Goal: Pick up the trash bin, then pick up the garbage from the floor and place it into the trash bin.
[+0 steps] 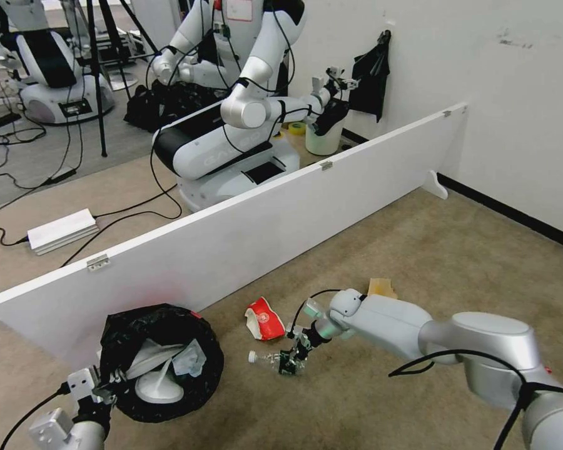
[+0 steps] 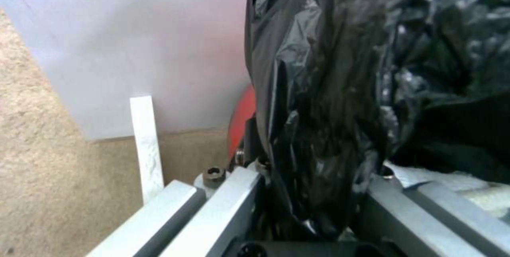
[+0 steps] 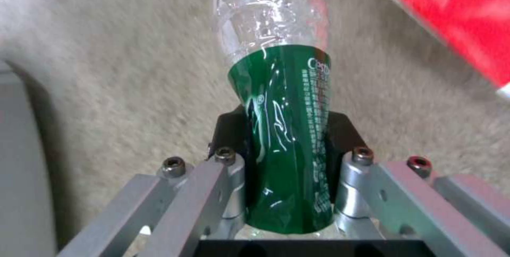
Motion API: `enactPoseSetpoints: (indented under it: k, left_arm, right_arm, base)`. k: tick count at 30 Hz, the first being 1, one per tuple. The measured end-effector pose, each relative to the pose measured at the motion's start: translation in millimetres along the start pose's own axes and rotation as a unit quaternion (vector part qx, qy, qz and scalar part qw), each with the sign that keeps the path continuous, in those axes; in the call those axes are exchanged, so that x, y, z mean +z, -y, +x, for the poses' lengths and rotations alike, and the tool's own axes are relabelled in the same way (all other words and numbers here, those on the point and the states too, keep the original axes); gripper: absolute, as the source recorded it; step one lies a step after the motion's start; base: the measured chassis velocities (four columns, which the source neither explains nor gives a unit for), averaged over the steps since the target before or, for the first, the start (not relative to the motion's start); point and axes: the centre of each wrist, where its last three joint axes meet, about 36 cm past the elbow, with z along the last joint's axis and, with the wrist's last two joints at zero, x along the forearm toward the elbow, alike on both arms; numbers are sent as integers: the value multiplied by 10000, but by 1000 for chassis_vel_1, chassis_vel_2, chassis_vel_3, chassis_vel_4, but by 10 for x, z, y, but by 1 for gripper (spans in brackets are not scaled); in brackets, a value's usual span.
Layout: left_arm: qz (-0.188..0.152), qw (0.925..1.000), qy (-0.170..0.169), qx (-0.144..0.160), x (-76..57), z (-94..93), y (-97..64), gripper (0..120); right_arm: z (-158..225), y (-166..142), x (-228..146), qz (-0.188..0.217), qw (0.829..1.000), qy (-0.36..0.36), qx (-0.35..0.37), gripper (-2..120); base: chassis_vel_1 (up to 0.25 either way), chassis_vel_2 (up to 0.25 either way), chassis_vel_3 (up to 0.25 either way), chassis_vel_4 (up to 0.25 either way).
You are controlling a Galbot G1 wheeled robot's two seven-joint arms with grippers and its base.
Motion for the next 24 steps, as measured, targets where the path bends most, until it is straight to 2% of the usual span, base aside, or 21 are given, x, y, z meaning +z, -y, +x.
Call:
enactPoseSetpoints:
  k: [7, 9, 14, 24]
  left_arm:
    - [-33, 10000, 30, 76, -70, -14, 75, 0]
    - [-40, 9999, 34, 111, -105, -10, 121, 0]
    - [-48, 9999, 39, 156, -148, 4, 169, 0]
    - [-110, 9996, -47, 254, -291, 41, 303, 0]
  right_arm:
    - [367, -64, -23, 7, 9997, 222, 135, 20]
    - [594, -101, -27, 6, 9991, 354, 228, 20]
    - [765, -142, -42, 8, 9984, 485, 303, 20]
    - [1320, -380, -52, 122, 9919, 1143, 533, 20]
  base:
    - [0, 0, 0, 0]
    - [0, 0, 0, 0]
    - [0, 0, 0, 0]
    - [0, 0, 0, 0]
